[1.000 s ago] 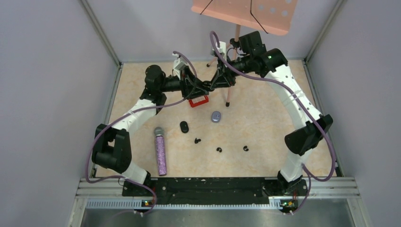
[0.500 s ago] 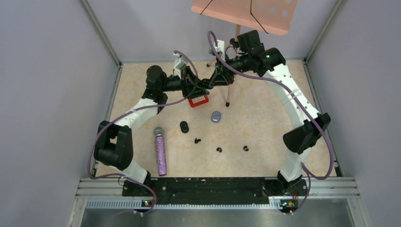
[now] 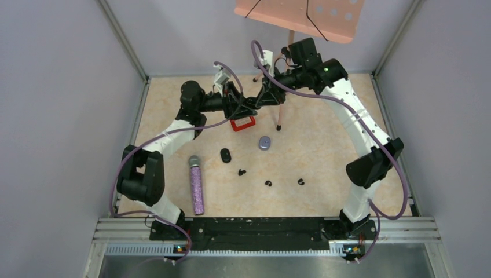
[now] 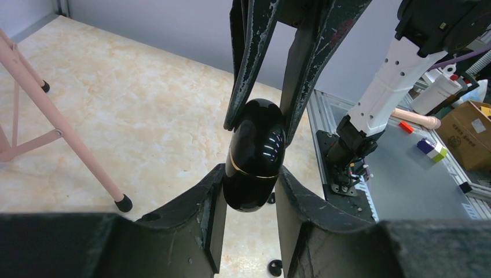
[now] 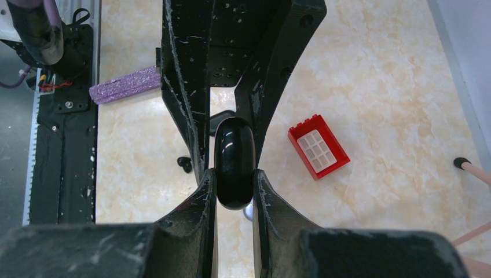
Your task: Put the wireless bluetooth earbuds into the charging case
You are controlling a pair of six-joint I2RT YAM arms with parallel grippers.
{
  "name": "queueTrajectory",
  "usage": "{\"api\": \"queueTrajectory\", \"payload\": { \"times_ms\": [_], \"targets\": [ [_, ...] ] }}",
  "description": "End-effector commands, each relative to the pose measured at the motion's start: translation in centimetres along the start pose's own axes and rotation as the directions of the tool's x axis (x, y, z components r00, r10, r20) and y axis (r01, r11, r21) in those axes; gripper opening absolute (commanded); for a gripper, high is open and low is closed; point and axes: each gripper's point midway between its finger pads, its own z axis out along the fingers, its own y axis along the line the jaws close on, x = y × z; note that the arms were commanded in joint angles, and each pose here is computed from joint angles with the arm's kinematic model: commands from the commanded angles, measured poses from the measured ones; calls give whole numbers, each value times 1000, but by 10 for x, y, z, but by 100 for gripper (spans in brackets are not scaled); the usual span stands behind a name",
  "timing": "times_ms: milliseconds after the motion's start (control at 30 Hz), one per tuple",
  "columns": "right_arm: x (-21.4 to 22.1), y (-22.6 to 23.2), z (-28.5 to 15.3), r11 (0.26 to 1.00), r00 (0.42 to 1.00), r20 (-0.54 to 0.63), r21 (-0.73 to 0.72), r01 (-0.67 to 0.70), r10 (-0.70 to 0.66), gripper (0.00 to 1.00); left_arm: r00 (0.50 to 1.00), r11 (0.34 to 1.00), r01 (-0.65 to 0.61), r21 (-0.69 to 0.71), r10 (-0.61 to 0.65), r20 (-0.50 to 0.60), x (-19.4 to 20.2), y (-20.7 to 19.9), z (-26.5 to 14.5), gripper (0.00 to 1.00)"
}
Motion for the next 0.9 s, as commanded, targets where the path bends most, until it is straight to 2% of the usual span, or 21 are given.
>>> {"api": "queueTrajectory", "payload": {
  "times_ms": [0,200,367,500,667,867],
  "targets": [
    [-20,1,-2,998,997,36,14,65,-66,2,996,996,-89,24,88,31,-22,-7,5,39],
    [-18,0,0,998,998,28,18,58,-58,2,995,995,-96,30,95,32,-22,-9,6,37],
    [-17,-1,2,999,999,21,22,44,-45,2,994,994,-107,36,106,32,-22,-10,6,30],
    [-15,-2,4,999,1000,18,22,25,-26,2,993,993,-113,37,112,35,-23,-11,7,35],
    [-16,-4,5,999,1000,15,30,20,-21,2,993,993,-114,37,113,35,-22,-11,7,35],
    [-13,-6,6,999,1000,8,36,10,-11,2,993,993,-112,34,111,37,-23,-11,8,43]
  ]
}}
